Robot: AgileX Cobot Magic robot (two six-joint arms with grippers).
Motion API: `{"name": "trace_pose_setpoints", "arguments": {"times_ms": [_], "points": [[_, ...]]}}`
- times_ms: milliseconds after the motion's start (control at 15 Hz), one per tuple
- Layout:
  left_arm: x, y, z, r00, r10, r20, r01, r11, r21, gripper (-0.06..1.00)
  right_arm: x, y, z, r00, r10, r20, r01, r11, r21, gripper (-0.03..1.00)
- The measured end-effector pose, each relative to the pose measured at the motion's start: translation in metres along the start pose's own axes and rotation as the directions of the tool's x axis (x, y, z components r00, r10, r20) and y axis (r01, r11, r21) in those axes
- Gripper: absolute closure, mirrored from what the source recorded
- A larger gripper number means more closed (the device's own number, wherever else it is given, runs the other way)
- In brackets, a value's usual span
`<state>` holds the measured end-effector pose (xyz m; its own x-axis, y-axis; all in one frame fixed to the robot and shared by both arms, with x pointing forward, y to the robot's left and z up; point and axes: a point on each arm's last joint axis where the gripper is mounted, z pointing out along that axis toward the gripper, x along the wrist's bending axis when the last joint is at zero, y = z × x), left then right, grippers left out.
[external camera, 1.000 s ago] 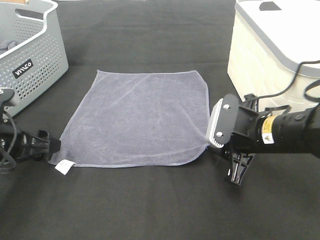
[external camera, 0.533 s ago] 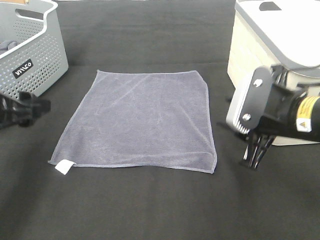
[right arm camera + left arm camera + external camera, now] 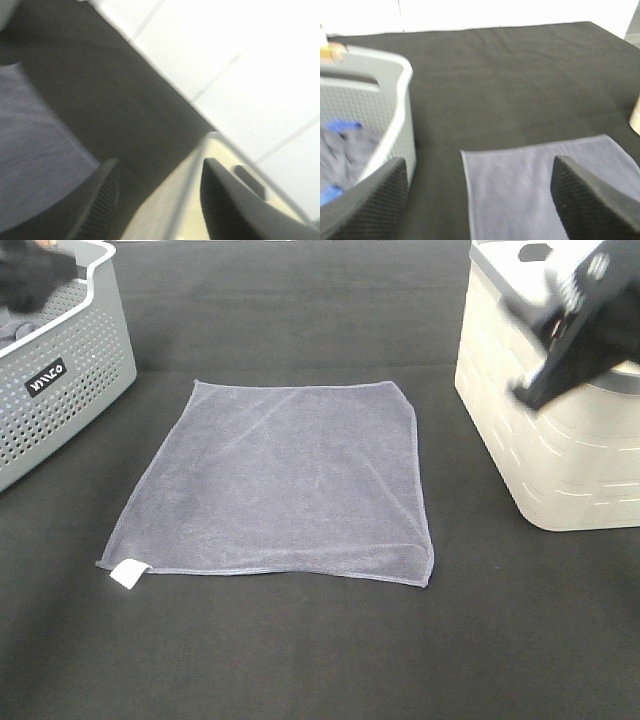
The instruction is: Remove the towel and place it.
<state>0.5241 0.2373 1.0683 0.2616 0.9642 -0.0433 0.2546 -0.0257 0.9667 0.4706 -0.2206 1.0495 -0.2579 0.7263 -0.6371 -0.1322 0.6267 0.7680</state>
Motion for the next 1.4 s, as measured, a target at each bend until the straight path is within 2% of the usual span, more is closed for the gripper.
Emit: {"name": "trace_pose_setpoints", "arguments": {"times_ms": [133, 200, 267, 400, 533, 733, 800, 867, 933, 1000, 1067, 1133, 1200, 1267, 1400], "points": [[0.005, 0.027, 0.001, 0.999, 0.019, -0.051, -0.019, 1.0, 0.014, 0.21, -0.025, 0.009, 0.005, 0.977, 0.119, 0.177, -0.123, 0.992, 0.008, 0.46], [0.007, 0.041, 0.001, 0.997, 0.023, -0.077, -0.021, 1.0, 0.022, 0.21, -0.04, 0.014, 0.007, 0.938, 0.229, 0.262, -0.241, 0.971, 0.014, 0.46], [0.009, 0.053, 0.001, 0.994, 0.023, -0.102, -0.019, 0.999, 0.036, 0.21, -0.054, 0.02, 0.009, 0.875, 0.348, 0.337, -0.372, 0.928, 0.005, 0.46], [0.014, 0.072, 0.005, 0.988, 0.021, -0.154, -0.008, 0.996, 0.086, 0.21, -0.074, 0.035, 0.013, 0.768, 0.506, 0.392, -0.547, 0.837, -0.009, 0.45], [0.019, 0.088, 0.014, 0.977, 0.02, -0.211, 0.014, 0.987, 0.16, 0.21, -0.083, 0.055, 0.023, 0.727, 0.607, 0.321, -0.646, 0.763, 0.02, 0.41], [0.027, 0.099, 0.033, 0.956, 0.037, -0.292, 0.056, 0.951, 0.304, 0.21, -0.092, 0.075, 0.041, 0.703, 0.658, 0.27, -0.693, 0.719, 0.054, 0.34], [0.029, 0.106, 0.038, 0.951, 0.054, -0.304, 0.052, 0.943, 0.33, 0.21, -0.097, 0.081, 0.046, 0.735, 0.625, 0.264, -0.658, 0.75, 0.057, 0.33], [0.031, 0.109, 0.043, 0.947, 0.077, -0.311, 0.042, 0.932, 0.359, 0.21, -0.1, 0.087, 0.05, 0.747, 0.613, 0.259, -0.644, 0.764, 0.05, 0.33], [0.032, 0.114, 0.046, 0.944, 0.101, -0.314, 0.029, 0.923, 0.383, 0.21, -0.104, 0.092, 0.054, 0.751, 0.61, 0.255, -0.638, 0.77, 0.037, 0.33], [0.033, 0.123, 0.049, 0.941, 0.122, -0.315, 0.013, 0.919, 0.393, 0.21, -0.108, 0.105, 0.062, 0.754, 0.624, 0.205, -0.637, 0.771, -0.001, 0.33], [0.033, 0.123, 0.049, 0.941, 0.122, -0.315, 0.013, 0.919, 0.393, 0.21, -0.108, 0.105, 0.062, 0.754, 0.624, 0.205, -0.637, 0.771, -0.001, 0.33], [0.033, 0.125, 0.051, 0.941, 0.134, -0.311, 0.001, 0.918, 0.398, 0.21, -0.104, 0.125, 0.071, 0.765, 0.643, 0.031, -0.641, 0.765, -0.056, 0.33], [0.033, 0.124, 0.051, 0.941, 0.139, -0.309, -0.002, 0.914, 0.405, 0.21, -0.099, 0.135, 0.075, 0.774, 0.629, -0.077, -0.633, 0.769, -0.084, 0.33], [0.033, 0.122, 0.05, 0.939, 0.148, -0.31, -0.001, 0.904, 0.428, 0.21, -0.094, 0.143, 0.077, 0.803, 0.573, -0.164, -0.592, 0.799, -0.108, 0.33], [0.034, 0.123, 0.047, 0.937, 0.165, -0.307, -0.006, 0.888, 0.46, 0.22, -0.083, 0.146, 0.084, 0.848, 0.459, -0.263, -0.498, 0.861, -0.103, 0.34]]}}
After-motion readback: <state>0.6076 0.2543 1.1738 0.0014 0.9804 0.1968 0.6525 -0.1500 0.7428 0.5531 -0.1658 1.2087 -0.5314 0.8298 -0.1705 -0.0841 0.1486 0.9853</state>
